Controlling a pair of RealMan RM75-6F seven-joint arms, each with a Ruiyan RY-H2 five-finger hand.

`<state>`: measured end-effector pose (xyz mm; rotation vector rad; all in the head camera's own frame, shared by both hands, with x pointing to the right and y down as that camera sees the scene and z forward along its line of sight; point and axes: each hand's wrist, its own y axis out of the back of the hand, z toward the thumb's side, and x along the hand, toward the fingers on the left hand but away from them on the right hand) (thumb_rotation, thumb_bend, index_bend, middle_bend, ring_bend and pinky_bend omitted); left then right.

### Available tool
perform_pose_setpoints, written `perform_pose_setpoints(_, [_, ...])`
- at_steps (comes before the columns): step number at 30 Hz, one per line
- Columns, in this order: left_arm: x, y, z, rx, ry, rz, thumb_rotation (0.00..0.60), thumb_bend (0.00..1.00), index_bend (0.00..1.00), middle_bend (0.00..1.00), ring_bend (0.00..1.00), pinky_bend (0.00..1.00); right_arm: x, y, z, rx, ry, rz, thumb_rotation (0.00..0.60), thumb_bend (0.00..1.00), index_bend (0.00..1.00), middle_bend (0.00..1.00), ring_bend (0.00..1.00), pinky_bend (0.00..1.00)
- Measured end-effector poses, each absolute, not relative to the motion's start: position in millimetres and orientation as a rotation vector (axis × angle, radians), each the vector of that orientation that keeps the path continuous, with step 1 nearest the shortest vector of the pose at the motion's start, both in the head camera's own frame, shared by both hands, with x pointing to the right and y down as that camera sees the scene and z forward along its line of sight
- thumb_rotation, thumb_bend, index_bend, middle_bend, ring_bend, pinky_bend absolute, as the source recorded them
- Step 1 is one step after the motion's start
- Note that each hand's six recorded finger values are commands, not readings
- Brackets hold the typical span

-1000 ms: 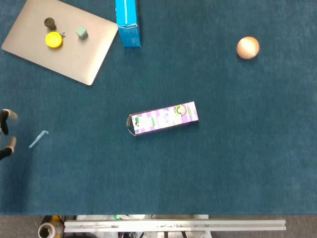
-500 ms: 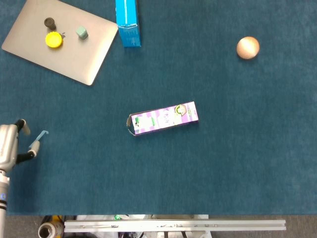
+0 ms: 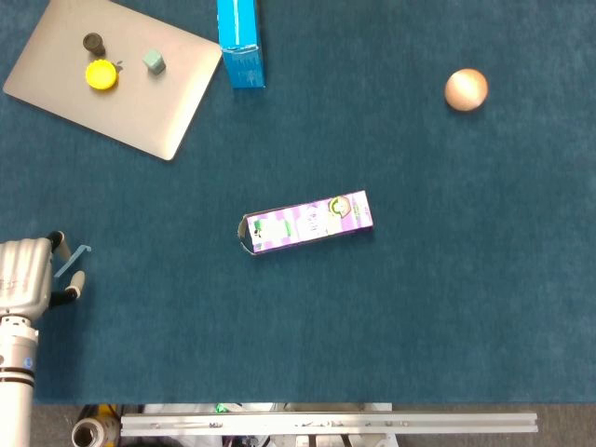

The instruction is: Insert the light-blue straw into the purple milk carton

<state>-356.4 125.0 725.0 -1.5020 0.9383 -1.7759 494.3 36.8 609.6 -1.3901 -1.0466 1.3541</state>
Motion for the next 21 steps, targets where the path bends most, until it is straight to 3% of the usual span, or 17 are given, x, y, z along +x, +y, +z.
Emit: perform_pose_setpoints(21, [-363,126,751,-1.470,0.975,-1.893,0.472,0.29,0.46,0.84,0.94,1.00,501,39,612,-1.396,-1.051,1.376,0.511,0.47,0.24,0.35,0.24,0.35])
